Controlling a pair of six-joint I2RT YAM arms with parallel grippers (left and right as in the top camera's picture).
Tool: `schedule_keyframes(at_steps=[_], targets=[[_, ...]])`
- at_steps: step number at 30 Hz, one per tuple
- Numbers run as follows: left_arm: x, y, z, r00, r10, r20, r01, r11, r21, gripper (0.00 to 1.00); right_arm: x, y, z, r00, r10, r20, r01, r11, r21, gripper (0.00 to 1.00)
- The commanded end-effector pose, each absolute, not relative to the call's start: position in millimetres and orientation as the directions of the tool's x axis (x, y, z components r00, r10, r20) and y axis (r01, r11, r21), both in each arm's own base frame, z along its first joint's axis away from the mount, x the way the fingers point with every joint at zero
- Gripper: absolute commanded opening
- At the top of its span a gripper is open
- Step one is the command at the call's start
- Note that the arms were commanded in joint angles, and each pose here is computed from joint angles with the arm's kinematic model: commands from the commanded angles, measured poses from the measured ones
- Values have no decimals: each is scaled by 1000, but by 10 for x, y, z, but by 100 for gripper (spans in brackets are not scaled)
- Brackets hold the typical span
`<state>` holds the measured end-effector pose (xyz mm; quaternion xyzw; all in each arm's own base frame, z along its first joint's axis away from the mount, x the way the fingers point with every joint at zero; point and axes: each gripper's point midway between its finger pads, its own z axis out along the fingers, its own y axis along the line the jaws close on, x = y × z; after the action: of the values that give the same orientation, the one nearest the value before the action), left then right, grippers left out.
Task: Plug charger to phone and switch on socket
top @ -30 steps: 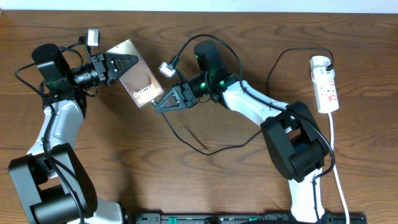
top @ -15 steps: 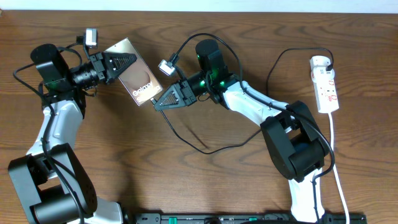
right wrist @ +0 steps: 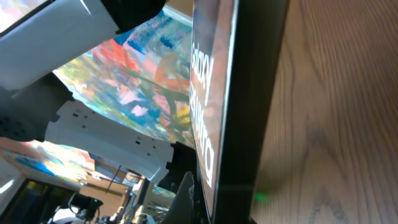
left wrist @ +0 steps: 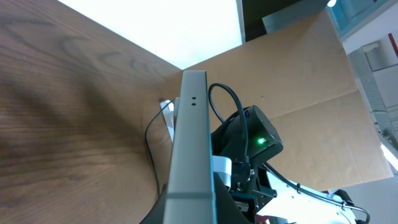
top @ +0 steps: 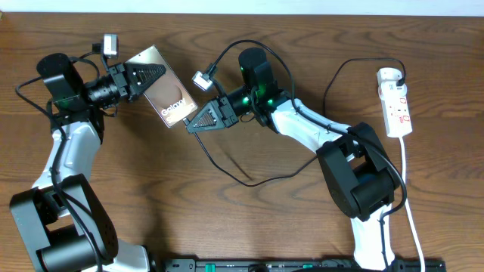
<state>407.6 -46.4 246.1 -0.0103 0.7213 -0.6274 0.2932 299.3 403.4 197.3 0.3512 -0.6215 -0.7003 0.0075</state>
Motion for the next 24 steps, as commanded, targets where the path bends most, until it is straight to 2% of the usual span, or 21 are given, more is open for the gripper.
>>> schedule_keyframes(at_steps=[1, 12, 16, 18, 19, 21, 24], targets=[[3958, -581, 2574, -831, -308, -464, 428, 181, -886, 7, 3191, 4080, 2027, -773, -374, -513, -482, -181, 857, 1], [3961, -602, 2572, -830, -305, -468, 431, 182, -884, 7, 3178, 4074, 2031, -770, -380, -512, -478, -187, 858, 1], [3978, -595, 2568, -827, -313, -468, 429, 189, -884, 7, 3127, 4051, 2079, -744, -394, -539, -490, -227, 842, 2], [3985, -593, 2566, -826, -316, -468, 427, 192, -883, 7, 3121, 4048, 2082, -744, -397, -537, -487, -228, 843, 11], [3985, -593, 2566, -826, -316, -468, 427, 192, -883, 7, 3117, 4046, 2083, -744, -399, -537, -486, -230, 843, 19], [3984, -593, 2566, -826, -315, -468, 427, 191, -884, 7, 3113, 4044, 2083, -743, -400, -536, -484, -231, 844, 46], [3984, -593, 2566, -826, -315, -468, 427, 191, -884, 7, 3112, 4043, 2084, -742, -401, -537, -485, -232, 843, 77]])
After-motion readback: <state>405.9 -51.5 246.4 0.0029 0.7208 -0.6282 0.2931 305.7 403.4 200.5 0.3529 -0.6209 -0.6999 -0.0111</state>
